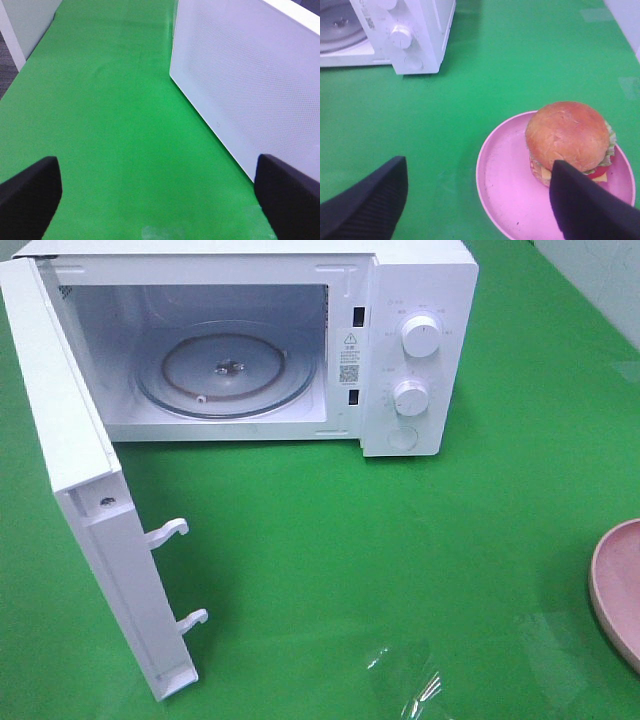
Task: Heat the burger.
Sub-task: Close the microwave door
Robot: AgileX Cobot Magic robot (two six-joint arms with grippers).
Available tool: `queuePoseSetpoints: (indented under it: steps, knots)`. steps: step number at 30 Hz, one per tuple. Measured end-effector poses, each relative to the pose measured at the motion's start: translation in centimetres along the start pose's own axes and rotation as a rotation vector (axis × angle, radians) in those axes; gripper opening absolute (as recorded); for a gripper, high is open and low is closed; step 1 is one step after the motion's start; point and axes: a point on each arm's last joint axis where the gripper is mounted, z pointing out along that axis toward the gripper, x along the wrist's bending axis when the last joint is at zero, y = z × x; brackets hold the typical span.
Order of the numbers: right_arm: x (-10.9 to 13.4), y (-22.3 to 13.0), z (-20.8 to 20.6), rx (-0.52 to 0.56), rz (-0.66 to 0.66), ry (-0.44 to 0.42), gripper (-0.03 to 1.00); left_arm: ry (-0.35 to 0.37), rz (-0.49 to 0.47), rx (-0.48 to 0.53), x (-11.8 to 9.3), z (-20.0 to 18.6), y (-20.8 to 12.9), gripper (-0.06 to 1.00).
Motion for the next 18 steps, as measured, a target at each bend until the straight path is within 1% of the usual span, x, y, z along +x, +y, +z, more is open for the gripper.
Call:
queuePoseSetpoints:
  steps: [2,18]
  knots:
    - [-0.11,-0.32,-0.55,-0.041,0.025,-0.027,0.76,0.0,0.0,0.0,0.0,0.0,0.0,0.96]
    - [-0.11,-0.35,-0.56,-0.04,0.03,-0.036,0.76,0.0,0.0,0.0,0.0,0.0,0.0,0.96]
